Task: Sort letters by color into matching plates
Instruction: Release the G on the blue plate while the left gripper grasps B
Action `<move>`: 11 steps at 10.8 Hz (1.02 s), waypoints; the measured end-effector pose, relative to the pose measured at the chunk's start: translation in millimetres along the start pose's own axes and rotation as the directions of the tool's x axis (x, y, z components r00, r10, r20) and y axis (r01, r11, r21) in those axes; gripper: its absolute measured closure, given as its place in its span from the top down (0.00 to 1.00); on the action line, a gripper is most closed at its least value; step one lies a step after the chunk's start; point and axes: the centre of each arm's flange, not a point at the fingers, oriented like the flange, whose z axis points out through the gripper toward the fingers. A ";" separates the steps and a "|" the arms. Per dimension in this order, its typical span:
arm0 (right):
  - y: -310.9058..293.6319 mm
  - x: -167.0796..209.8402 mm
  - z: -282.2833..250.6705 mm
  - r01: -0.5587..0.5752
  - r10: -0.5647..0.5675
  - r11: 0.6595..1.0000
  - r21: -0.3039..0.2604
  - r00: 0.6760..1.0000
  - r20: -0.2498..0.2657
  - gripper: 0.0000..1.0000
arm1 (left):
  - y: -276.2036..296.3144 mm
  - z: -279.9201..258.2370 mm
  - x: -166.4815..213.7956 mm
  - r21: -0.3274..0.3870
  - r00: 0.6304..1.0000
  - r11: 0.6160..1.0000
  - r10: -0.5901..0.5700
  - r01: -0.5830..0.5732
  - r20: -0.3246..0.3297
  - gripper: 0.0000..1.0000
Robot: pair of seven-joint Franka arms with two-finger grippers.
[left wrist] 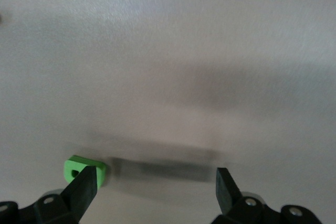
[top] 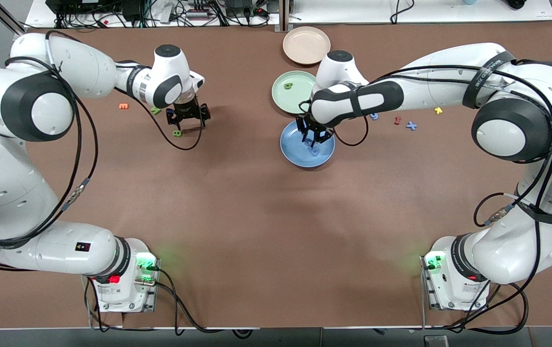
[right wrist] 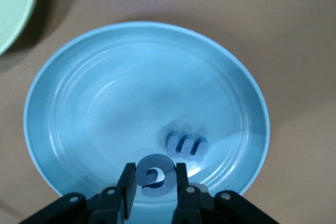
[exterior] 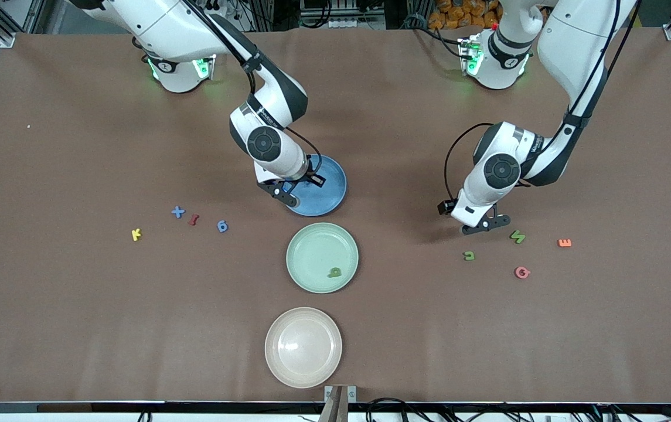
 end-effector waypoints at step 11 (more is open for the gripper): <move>14.9 -1.9 19.6 0.042 -0.044 0.997 -0.064 0.999 -0.024 0.74 | -70.9 10.5 -39.0 -0.082 0.971 0.975 0.194 -0.207 -0.140 1.00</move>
